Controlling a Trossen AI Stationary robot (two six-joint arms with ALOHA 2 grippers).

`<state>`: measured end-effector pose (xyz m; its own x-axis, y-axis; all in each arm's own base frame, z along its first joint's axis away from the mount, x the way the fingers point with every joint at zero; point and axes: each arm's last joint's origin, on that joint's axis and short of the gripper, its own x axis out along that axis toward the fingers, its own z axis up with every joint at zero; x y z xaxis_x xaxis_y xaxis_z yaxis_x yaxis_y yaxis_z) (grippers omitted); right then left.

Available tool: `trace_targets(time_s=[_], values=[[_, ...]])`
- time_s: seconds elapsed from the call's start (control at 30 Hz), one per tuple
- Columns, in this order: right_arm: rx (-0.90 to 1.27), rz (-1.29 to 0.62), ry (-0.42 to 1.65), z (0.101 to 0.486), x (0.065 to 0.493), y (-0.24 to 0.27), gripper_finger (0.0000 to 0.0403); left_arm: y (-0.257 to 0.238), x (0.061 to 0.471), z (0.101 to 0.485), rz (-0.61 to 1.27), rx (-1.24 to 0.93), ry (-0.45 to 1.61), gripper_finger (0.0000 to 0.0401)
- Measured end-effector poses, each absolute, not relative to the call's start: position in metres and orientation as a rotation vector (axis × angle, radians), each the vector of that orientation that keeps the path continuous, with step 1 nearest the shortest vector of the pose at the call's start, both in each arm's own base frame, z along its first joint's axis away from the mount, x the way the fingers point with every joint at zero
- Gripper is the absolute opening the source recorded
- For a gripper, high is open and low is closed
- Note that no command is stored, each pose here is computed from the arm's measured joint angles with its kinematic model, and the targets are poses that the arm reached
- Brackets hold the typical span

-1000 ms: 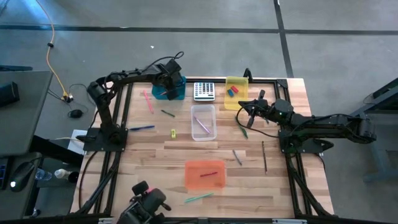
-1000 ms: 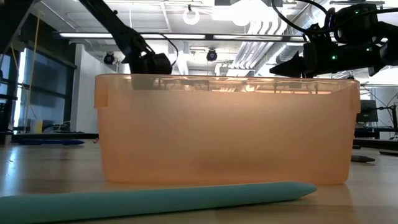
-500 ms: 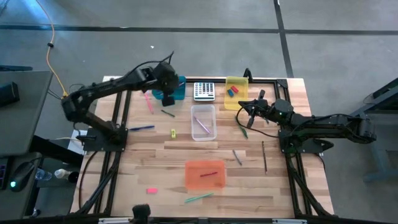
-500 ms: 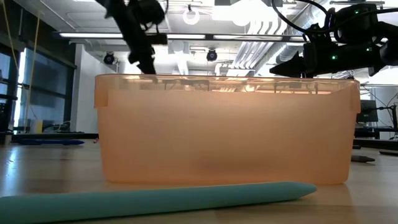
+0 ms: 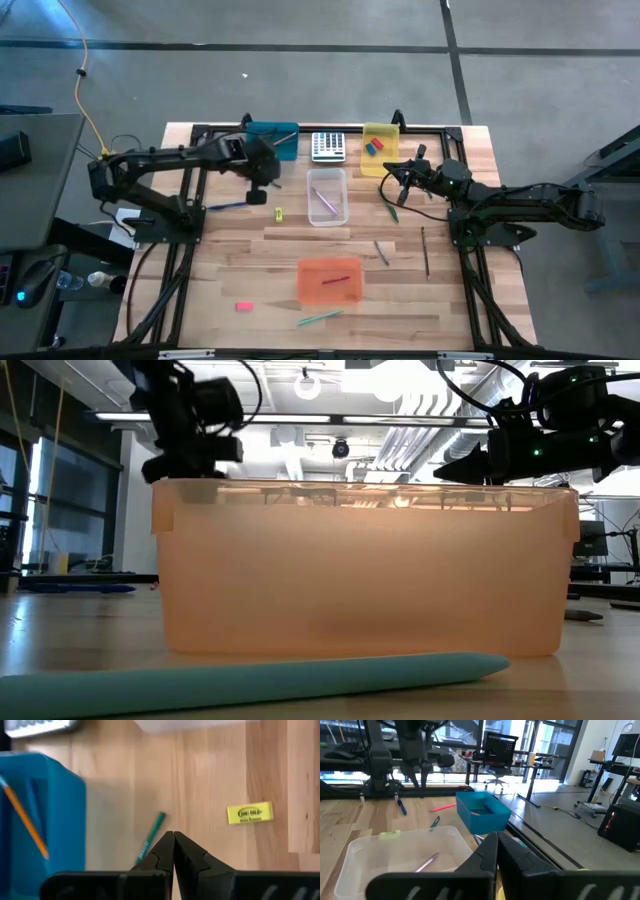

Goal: Sort crayons/erasers/pens/pencils in bins
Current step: Put the green crayon into the orange bin

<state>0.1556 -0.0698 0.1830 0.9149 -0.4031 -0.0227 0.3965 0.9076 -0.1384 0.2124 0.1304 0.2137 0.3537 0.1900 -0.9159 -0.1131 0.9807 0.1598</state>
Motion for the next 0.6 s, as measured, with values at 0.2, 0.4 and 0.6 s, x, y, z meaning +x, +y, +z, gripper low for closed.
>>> trace_targets(time_s=[0.2,0.4,0.6], values=[[-0.130,-0.413,0.050,0.183,0.156,-0.070,0.0000,0.135,0.221,0.189,0.143,0.025,1.263,0.0018],[-0.130,-0.413,0.049,0.183,0.156,-0.070,0.0000,0.141,0.232,0.158,0.088,0.029,1.347,0.0070],[-0.130,-0.413,0.049,0.183,0.156,-0.070,0.0000,0.151,0.236,0.145,0.119,0.051,1.358,0.0116]])
